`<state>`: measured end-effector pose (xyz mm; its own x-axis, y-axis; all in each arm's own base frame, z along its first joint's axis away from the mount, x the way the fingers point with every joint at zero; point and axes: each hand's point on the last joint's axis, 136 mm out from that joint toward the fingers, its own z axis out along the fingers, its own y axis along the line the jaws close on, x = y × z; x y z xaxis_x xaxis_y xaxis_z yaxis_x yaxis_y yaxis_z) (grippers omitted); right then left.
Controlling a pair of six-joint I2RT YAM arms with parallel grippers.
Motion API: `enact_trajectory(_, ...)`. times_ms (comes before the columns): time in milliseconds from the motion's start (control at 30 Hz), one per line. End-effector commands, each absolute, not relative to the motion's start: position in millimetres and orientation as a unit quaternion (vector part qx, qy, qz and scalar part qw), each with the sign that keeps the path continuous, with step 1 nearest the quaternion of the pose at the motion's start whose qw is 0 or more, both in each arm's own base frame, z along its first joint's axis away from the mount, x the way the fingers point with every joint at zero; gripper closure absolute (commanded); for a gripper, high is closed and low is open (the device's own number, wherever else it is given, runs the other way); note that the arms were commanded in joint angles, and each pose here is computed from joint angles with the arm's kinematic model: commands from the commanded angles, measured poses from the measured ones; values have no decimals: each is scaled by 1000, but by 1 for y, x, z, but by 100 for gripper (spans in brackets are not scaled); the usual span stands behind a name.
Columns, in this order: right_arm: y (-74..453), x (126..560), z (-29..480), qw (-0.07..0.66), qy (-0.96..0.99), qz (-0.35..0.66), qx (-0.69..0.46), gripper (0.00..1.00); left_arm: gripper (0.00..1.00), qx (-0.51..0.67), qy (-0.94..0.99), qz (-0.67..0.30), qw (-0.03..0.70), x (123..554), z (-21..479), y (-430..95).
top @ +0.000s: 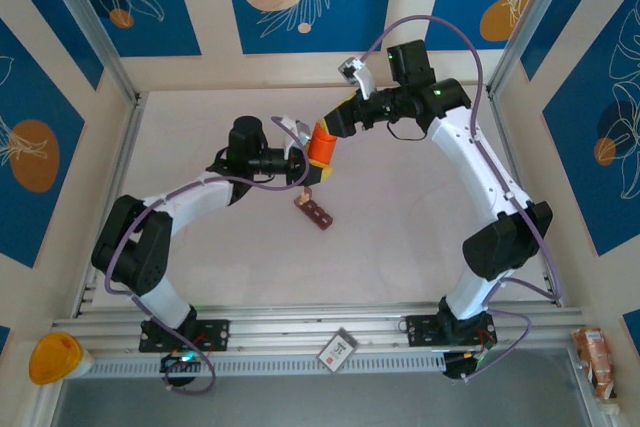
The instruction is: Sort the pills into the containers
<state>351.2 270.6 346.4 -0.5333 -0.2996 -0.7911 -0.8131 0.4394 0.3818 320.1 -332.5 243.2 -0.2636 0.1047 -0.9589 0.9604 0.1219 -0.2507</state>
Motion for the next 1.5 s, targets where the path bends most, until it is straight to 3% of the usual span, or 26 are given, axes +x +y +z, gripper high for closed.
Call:
enact_trajectory(0,272,337,348,316,775,406,-365,20,100,442,593,-512,436,321,259,-335)
enact_trajectory(367,276,339,329,300,788,391,-368,22,100,444,591,-512,437,319,262,-334)
enact_trajectory(700,282,336,319,285,791,392,-373,41,100,446,588,-512,439,319,264,-334)
enact_trajectory(933,284,335,310,283,803,375,-366,47,100,443,589,-504,450,322,268,-333)
enact_trajectory(1133,290,338,290,284,835,339,-328,58,100,434,593,-478,480,330,274,-329)
enact_trajectory(1467,306,338,247,272,892,293,-213,57,100,405,585,-431,555,339,293,-322)
